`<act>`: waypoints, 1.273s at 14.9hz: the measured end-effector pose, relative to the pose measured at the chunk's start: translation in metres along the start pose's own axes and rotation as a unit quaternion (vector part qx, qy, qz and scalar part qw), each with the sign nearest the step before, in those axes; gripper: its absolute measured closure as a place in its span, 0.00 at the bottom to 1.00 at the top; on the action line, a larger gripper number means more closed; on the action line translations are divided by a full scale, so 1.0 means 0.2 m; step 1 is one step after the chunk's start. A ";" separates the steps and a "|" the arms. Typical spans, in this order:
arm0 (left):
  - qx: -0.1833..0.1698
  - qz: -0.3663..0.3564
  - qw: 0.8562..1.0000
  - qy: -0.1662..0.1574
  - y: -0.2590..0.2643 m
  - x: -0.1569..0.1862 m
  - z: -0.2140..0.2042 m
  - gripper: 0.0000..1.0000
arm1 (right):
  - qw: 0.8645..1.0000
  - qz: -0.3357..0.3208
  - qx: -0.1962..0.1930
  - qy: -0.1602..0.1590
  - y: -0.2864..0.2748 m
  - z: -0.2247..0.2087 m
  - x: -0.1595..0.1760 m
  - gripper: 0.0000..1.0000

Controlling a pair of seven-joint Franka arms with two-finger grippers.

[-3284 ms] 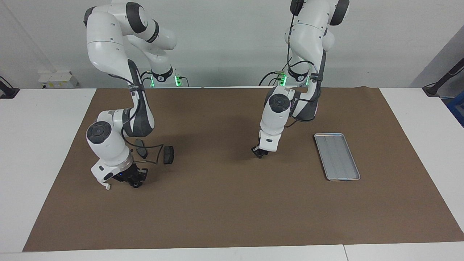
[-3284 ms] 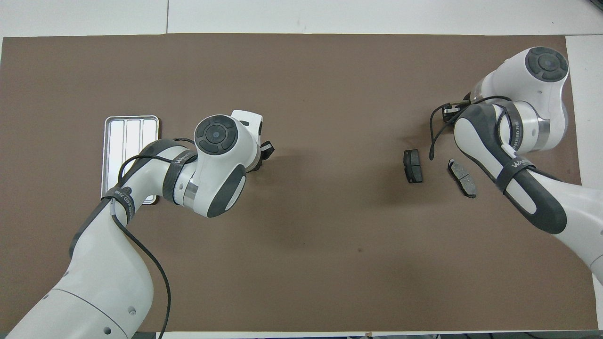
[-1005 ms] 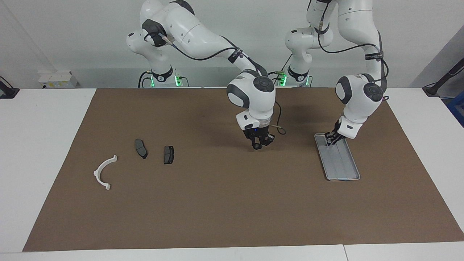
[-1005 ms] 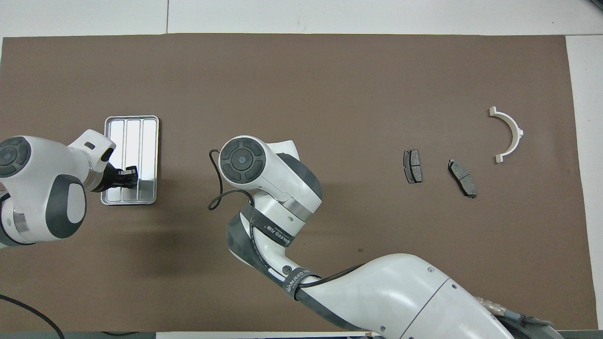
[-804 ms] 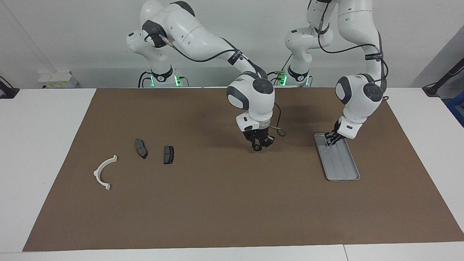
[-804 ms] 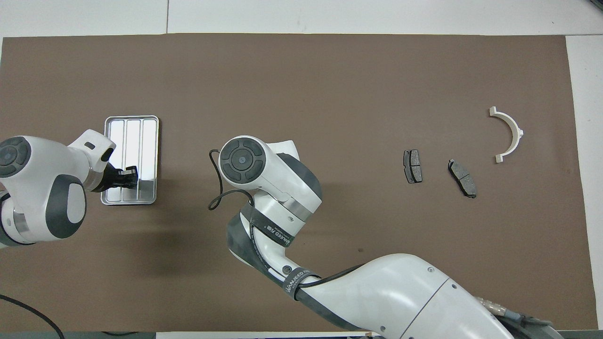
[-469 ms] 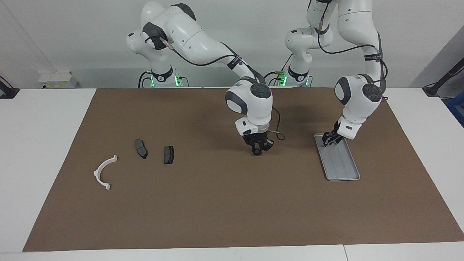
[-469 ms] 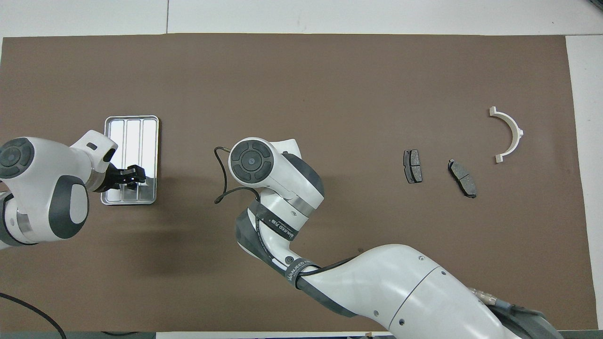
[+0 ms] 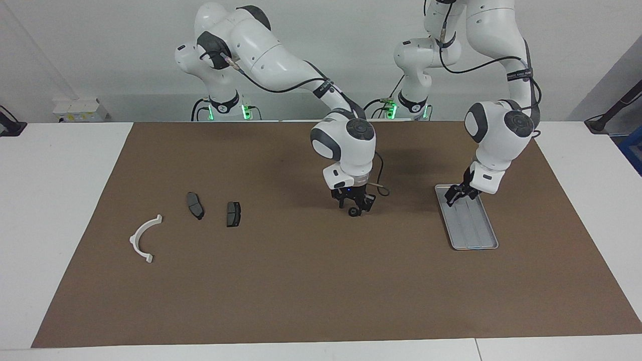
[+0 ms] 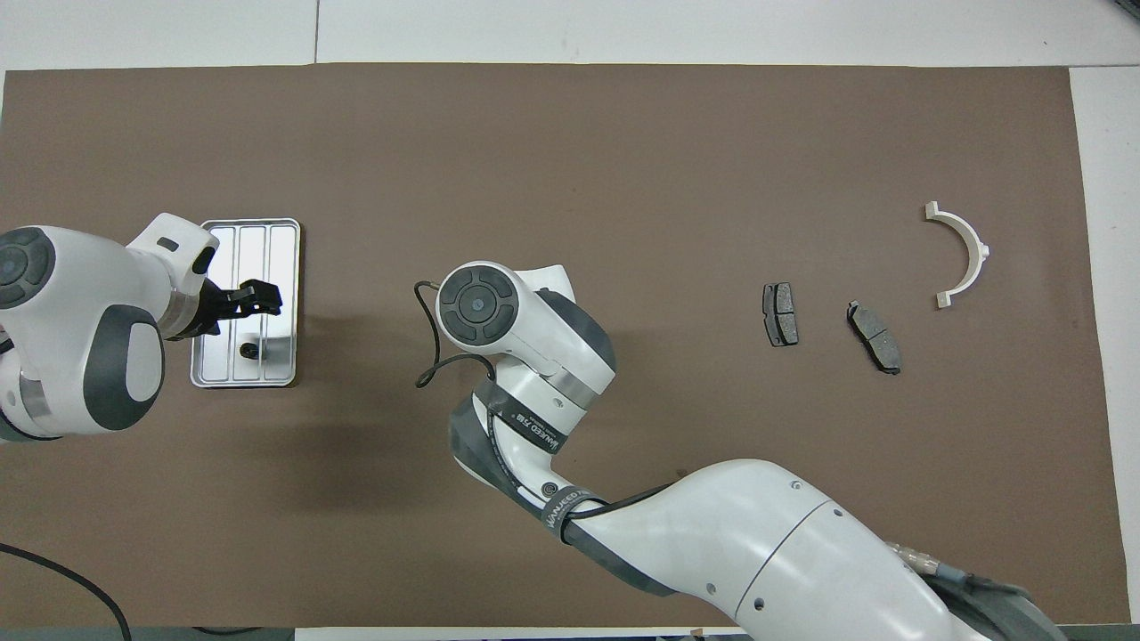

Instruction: Pick bearing gear from pile to tray

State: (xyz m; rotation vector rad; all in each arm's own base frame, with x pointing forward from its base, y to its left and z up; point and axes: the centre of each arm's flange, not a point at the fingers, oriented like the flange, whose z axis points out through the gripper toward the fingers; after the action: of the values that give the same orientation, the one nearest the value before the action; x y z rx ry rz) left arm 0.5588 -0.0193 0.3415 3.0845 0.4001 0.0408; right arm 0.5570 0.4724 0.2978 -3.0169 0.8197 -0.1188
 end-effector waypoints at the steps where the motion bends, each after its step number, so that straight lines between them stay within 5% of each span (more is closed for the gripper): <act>1: -0.001 -0.004 1.000 0.002 0.02 0.00 -0.01 0.00 | 1.000 0.007 -0.004 0.002 0.00 -0.05 0.05 0.06; 2: -0.002 -0.011 1.000 0.004 0.06 0.00 -0.02 0.00 | 1.000 0.012 -0.003 0.005 0.01 -0.12 0.12 0.00; 11: -0.023 -0.092 0.995 0.017 0.84 -0.17 -0.09 0.00 | 0.992 -0.123 0.012 0.000 0.44 -0.71 0.84 0.00; 16: -0.022 -0.127 0.992 0.003 1.43 -0.35 0.10 0.00 | 0.970 -0.242 -0.005 -0.006 0.78 -0.81 1.19 0.00; 19: -0.006 -0.123 0.992 -0.002 1.50 -0.41 0.22 0.00 | 0.954 -0.300 -0.001 -0.012 1.01 -0.88 1.38 0.00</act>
State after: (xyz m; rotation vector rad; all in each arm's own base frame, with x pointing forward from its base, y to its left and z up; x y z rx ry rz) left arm 0.5571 -0.3324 0.3064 2.9978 0.7713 0.0297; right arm 0.6799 0.1598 0.4869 -3.1436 -0.1226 -0.0820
